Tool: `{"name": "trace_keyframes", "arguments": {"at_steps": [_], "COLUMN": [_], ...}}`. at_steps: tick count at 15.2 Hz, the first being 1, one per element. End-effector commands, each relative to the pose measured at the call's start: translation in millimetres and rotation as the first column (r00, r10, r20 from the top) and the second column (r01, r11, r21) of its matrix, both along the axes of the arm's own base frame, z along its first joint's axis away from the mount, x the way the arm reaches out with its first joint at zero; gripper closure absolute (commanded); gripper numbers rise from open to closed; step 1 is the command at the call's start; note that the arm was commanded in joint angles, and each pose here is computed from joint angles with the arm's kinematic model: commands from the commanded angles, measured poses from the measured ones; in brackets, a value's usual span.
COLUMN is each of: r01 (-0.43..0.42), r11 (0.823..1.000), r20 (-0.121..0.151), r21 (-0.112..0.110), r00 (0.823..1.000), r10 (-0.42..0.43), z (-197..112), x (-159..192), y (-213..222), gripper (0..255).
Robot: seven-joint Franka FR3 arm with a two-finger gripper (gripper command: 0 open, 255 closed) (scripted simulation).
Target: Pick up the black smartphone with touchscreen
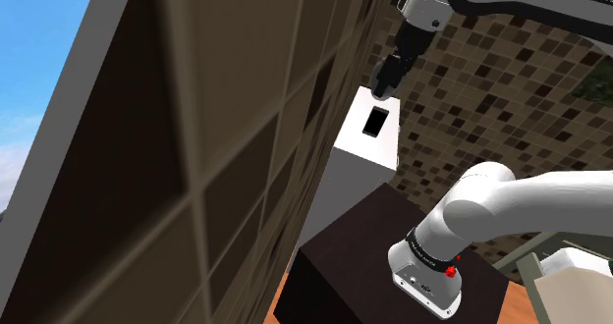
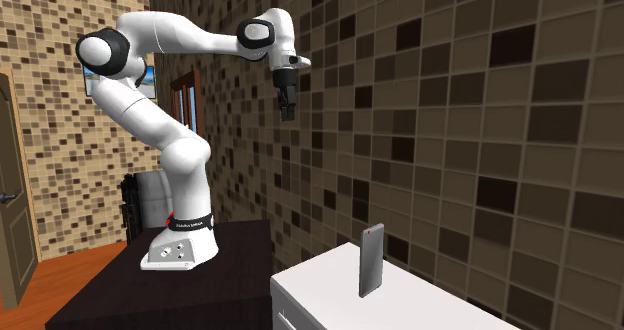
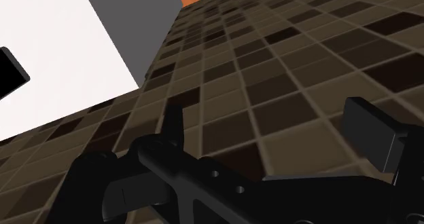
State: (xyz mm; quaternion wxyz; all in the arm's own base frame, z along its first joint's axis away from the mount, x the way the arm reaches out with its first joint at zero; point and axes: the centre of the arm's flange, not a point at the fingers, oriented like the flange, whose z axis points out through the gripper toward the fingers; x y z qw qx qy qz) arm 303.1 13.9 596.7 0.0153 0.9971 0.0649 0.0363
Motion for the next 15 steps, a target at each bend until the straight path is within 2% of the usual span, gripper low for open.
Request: {"name": "trace_keyframes", "arguments": {"at_steps": [1, 15], "r01": [0.0, -0.146], "r11": [1.0, 0.989], "r20": [0.0, 0.007], "r21": [0.0, 0.026], "r00": [1.0, 0.989], "r10": [0.0, 0.145], "z": [0, -73], "x": [0, 28], "y": [0, -173], "gripper": [0, 0]}}
